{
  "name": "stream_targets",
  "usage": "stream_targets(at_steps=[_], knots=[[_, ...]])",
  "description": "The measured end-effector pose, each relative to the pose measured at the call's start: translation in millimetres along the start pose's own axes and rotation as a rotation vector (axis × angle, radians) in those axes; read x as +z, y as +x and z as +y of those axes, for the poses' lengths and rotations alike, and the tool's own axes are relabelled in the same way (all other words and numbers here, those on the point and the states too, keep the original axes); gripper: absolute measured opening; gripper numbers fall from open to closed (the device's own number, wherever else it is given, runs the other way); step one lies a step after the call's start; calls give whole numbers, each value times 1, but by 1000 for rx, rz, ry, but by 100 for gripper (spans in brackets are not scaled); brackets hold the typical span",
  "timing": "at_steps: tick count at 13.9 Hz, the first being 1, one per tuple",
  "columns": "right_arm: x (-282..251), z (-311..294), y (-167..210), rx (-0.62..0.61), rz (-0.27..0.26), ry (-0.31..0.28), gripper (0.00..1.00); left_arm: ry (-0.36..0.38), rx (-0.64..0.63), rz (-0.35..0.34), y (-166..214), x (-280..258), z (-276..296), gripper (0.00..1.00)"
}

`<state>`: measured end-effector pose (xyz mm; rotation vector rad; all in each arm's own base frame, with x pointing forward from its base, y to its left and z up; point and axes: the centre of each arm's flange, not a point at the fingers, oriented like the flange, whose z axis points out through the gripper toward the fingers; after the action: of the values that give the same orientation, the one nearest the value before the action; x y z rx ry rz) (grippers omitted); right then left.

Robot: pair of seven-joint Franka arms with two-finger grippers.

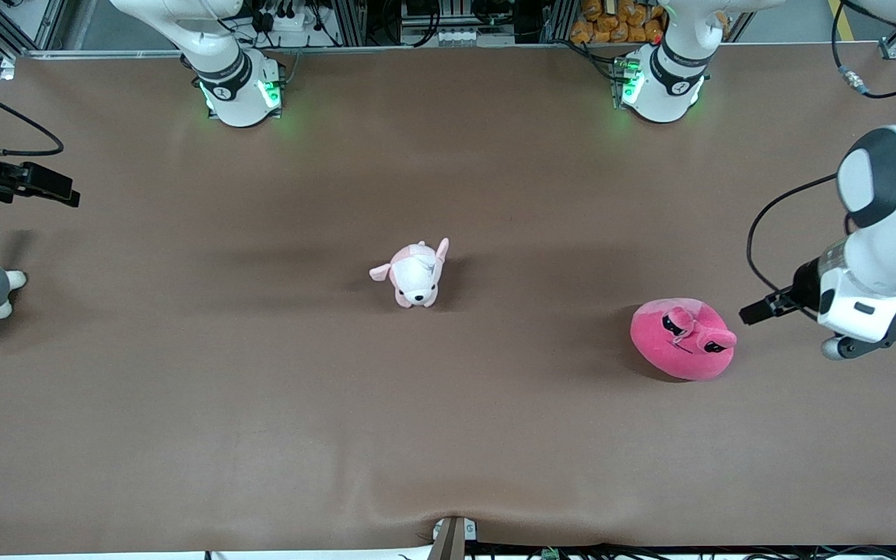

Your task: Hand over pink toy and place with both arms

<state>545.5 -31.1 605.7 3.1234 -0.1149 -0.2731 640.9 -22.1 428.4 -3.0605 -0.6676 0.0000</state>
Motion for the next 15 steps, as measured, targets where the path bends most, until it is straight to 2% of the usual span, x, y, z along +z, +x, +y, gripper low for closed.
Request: stream_targets(at_steps=[4,7,10,12,15], knots=[[1,0,0,0,-6,0,100,-7,-205,8,7,32,7,100],[5,1,-3,2,-39,0,100,-13,-338,11,9,42,11,100],[9,1,0,2,-50,-1,100,-55,-485,2,13,51,16,100],[14,0,3,1,-58,0,100,-76,-549,-19,15,60,18,100],[15,-19,4,-33,-59,-5,100,-63,-571,-42,13,76,17,100]])
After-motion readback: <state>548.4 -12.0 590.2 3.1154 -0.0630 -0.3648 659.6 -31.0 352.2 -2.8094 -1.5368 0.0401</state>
